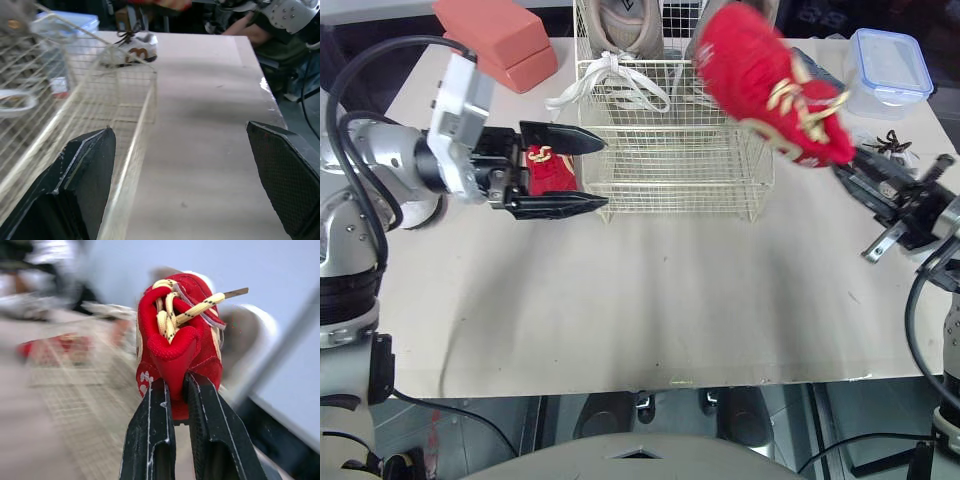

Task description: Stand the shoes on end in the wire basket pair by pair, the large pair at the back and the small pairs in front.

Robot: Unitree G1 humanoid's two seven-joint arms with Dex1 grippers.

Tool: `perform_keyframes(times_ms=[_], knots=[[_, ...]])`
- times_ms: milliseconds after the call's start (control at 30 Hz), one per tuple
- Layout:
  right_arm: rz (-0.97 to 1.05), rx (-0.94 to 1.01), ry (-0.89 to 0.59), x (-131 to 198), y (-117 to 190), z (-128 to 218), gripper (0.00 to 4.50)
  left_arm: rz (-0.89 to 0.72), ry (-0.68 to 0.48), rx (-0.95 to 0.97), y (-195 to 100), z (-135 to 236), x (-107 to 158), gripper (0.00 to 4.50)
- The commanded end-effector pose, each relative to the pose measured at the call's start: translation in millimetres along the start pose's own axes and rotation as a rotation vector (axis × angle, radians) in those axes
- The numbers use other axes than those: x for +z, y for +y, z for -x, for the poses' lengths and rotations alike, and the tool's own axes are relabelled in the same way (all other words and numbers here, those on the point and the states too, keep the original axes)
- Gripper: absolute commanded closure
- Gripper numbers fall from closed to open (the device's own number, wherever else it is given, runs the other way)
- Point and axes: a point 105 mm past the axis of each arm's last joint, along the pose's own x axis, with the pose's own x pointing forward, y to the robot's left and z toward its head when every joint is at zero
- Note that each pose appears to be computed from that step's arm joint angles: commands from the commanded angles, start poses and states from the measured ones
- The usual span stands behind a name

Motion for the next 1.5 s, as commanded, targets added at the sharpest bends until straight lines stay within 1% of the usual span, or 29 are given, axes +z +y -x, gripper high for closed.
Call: perform_keyframes(times_ms=[33,100,167,233,367,433,533,600,700,800,900,1033,1067,1100,1200,1233,1267,1300,1333,1367,1400,1433,1467,1500], knots=[[0.19,0.281,-0.058,16,23,-16,4.47,-0.075,-0.007,0.029,6,15,17,0.0],[0.252,0.443,-0.06,12,36,-22,4.47,-0.064,-0.035,-0.006,1,12,22,0.0],[0.314,0.547,-0.055,6,40,-26,4.47,-0.035,-0.06,-0.062,-8,6,24,0.0],[0.369,0.612,-0.061,2,41,-30,4.47,-0.02,-0.05,-0.109,-17,2,22,0.0],[0.547,0.734,-0.073,-5,43,-42,4.47,-0.027,0.059,-0.123,-22,-6,4,0.0],[0.609,0.779,-0.087,-8,44,-47,4.47,0.001,0.119,-0.139,-27,-11,-7,0.0],[0.688,0.812,-0.117,-13,44,-55,4.47,0.018,0.204,-0.182,-35,-17,-22,0.0],[0.731,0.813,-0.153,-11,43,-63,4.47,0.005,0.24,-0.173,-31,-20,-27,0.0],[0.78,0.803,-0.203,-4,42,-73,4.47,-0.021,0.247,-0.167,-25,-25,-30,0.0],[0.802,0.801,-0.237,1,44,-77,4.47,-0.015,0.255,-0.209,-30,-27,-36,0.0],[0.809,0.79,-0.254,3,44,-79,4.47,-0.021,0.268,-0.204,-28,-29,-41,0.0],[0.817,0.773,-0.266,5,43,-83,4.47,0.008,0.271,-0.274,-36,-27,-44,0.0],[0.817,0.773,-0.266,5,43,-83,4.5,0.01,0.261,-0.278,-36,-28,-43,0.51],[0.816,0.773,-0.265,5,43,-83,4.5,0.012,0.259,-0.28,-37,-28,-43,0.73],[0.817,0.765,-0.271,5,42,-84,4.5,0.012,0.263,-0.288,-38,-27,-46,2.14],[0.821,0.759,-0.275,6,42,-85,4.5,0.014,0.261,-0.286,-38,-27,-47,2.5],[0.823,0.749,-0.278,6,40,-85,3.93,0.016,0.25,-0.288,-39,-27,-47,3.09],[0.825,0.742,-0.279,7,39,-86,3.79,0.017,0.242,-0.289,-40,-28,-47,3.32],[0.816,0.73,-0.276,7,38,-86,3.52,0.018,0.227,-0.278,-39,-29,-46,3.68],[0.792,0.712,-0.269,7,35,-86,3.09,0.013,0.21,-0.267,-38,-30,-44,3.89],[0.774,0.7,-0.264,6,34,-86,2.48,0.009,0.199,-0.258,-37,-30,-43,3.97],[0.749,0.68,-0.261,7,32,-86,2.1,0.007,0.189,-0.25,-36,-31,-43,3.97],[0.607,0.595,-0.249,8,24,-87,1.48,0.03,0.144,-0.232,-35,-32,-40,3.97],[0.469,0.532,-0.203,4,17,-85,1.15,0.042,0.099,-0.207,-33,-33,-39,3.97]])
